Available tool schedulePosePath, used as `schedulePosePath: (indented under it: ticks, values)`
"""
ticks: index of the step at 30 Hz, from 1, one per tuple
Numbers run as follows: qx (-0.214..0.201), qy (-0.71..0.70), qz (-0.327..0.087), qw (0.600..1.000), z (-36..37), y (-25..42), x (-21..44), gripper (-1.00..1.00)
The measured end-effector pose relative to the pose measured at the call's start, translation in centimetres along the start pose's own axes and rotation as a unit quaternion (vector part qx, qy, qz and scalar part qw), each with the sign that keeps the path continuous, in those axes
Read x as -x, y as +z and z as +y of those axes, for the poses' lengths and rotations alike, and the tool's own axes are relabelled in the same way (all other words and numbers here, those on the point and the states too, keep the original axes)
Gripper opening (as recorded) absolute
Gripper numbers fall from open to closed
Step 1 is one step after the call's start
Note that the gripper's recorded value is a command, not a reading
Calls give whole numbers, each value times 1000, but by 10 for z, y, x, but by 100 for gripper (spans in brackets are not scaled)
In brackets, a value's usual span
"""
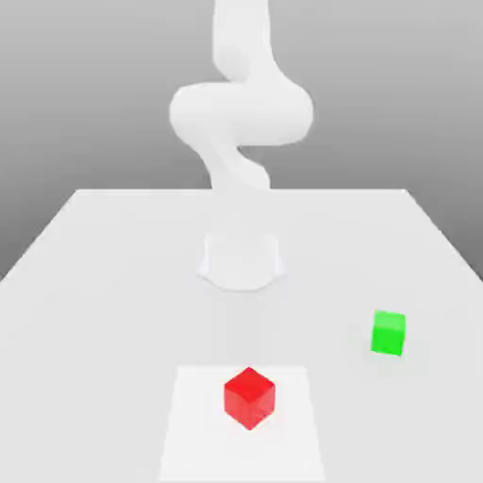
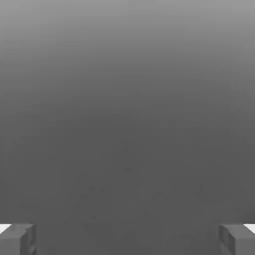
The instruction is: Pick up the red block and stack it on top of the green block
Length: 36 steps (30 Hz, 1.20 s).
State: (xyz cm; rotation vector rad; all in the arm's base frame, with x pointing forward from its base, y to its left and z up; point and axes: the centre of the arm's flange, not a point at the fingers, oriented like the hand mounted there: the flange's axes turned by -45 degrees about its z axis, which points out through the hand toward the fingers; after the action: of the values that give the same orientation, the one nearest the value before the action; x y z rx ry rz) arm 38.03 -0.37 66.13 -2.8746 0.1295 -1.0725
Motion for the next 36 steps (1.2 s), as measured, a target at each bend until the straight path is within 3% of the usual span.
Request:
schedulePosePath:
  ticks: [4,8,16,20,27,28,36]
  values:
    - [-11,82,-81,993,6,104,29,0]
    - [3,152,-154,976,7,191,76,0]
    - [94,269,-272,919,15,314,209,0]
    - [156,312,-304,887,27,347,277,0]
    - [165,316,-309,882,33,393,323,0]
    - [165,316,-309,882,34,397,328,-100]
    - [165,316,-308,882,33,393,322,-100]
